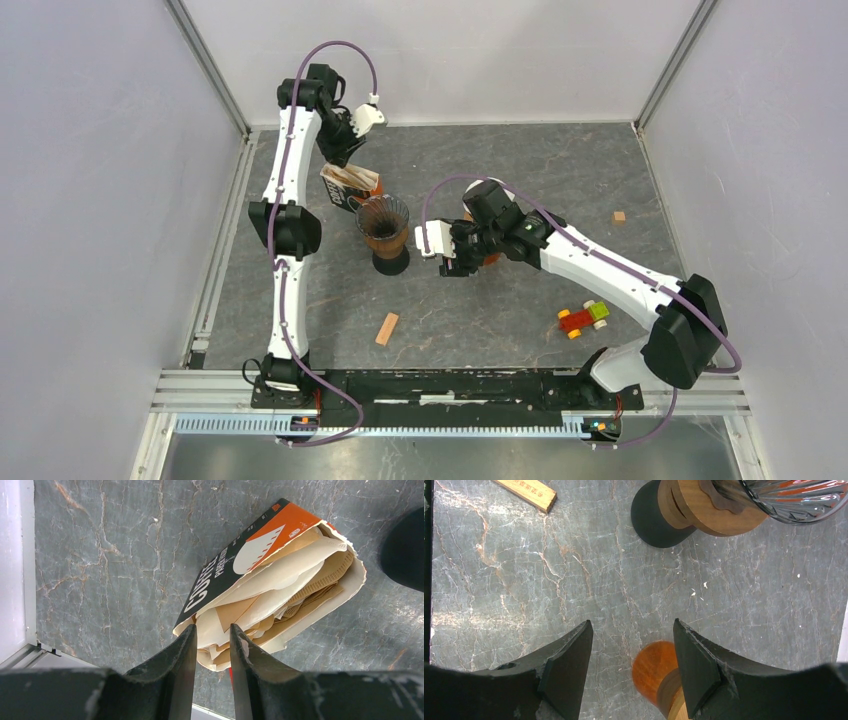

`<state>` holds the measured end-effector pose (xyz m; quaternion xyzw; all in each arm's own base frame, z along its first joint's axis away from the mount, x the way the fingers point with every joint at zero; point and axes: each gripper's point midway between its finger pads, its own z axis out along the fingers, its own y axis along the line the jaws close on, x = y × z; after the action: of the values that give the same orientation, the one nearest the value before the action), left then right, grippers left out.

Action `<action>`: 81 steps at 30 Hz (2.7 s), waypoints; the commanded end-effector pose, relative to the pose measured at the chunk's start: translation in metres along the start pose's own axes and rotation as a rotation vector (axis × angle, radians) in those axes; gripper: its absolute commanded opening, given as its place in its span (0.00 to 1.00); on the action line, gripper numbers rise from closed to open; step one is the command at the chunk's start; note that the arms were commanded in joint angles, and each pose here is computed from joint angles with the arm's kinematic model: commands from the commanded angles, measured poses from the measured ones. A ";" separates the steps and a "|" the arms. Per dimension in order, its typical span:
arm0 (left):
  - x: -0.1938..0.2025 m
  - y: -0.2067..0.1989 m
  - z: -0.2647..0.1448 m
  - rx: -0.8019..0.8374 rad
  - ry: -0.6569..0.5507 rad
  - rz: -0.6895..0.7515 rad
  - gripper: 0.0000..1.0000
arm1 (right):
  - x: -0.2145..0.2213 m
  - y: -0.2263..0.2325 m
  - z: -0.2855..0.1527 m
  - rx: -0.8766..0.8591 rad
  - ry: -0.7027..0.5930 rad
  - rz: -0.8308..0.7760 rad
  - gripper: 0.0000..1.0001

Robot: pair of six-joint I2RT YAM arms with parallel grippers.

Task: Place the coffee filter in the dripper
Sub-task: Pick up the coffee filter from the coffee filter holder.

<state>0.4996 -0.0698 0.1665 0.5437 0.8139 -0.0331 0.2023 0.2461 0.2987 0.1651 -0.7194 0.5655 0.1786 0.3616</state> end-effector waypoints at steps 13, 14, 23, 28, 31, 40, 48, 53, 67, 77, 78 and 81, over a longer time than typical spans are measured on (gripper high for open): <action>0.008 -0.019 -0.020 0.065 0.011 0.030 0.37 | -0.005 -0.005 -0.004 0.014 -0.020 -0.024 0.67; 0.008 -0.020 -0.021 0.065 0.010 0.028 0.37 | -0.005 -0.005 -0.004 0.013 -0.019 -0.024 0.67; 0.007 -0.019 -0.018 0.070 -0.005 0.024 0.36 | -0.006 -0.005 -0.003 0.009 -0.020 -0.021 0.67; 0.004 -0.019 -0.012 0.076 -0.009 0.027 0.36 | -0.007 -0.006 -0.003 0.006 -0.019 -0.020 0.67; 0.001 -0.019 -0.009 0.076 -0.012 0.032 0.36 | -0.006 -0.006 -0.003 0.005 -0.016 -0.019 0.67; -0.005 -0.023 -0.002 0.083 -0.002 0.049 0.36 | -0.006 -0.005 -0.003 0.002 -0.015 -0.018 0.67; 0.001 -0.027 -0.002 0.099 0.021 0.047 0.38 | -0.004 -0.004 -0.002 0.002 -0.014 -0.022 0.67; 0.006 -0.032 -0.001 0.121 0.040 0.048 0.39 | -0.003 -0.003 -0.002 0.004 -0.014 -0.023 0.67; 0.006 -0.024 0.009 0.102 0.044 0.044 0.20 | 0.001 0.001 0.001 -0.018 -0.003 -0.013 0.67; 0.005 -0.024 0.005 0.097 0.041 0.047 0.23 | -0.001 -0.001 0.001 -0.018 -0.007 -0.012 0.67; 0.006 -0.024 0.006 0.099 0.045 0.046 0.24 | -0.001 0.000 0.001 -0.021 -0.007 -0.011 0.67; 0.007 -0.024 0.009 0.104 0.052 0.046 0.29 | -0.001 0.000 0.001 -0.022 -0.006 -0.010 0.67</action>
<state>0.4924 -0.0784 0.1481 0.5559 0.8113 -0.0477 0.1746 0.2456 0.2983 0.1603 -0.7216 0.5673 0.1793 0.3541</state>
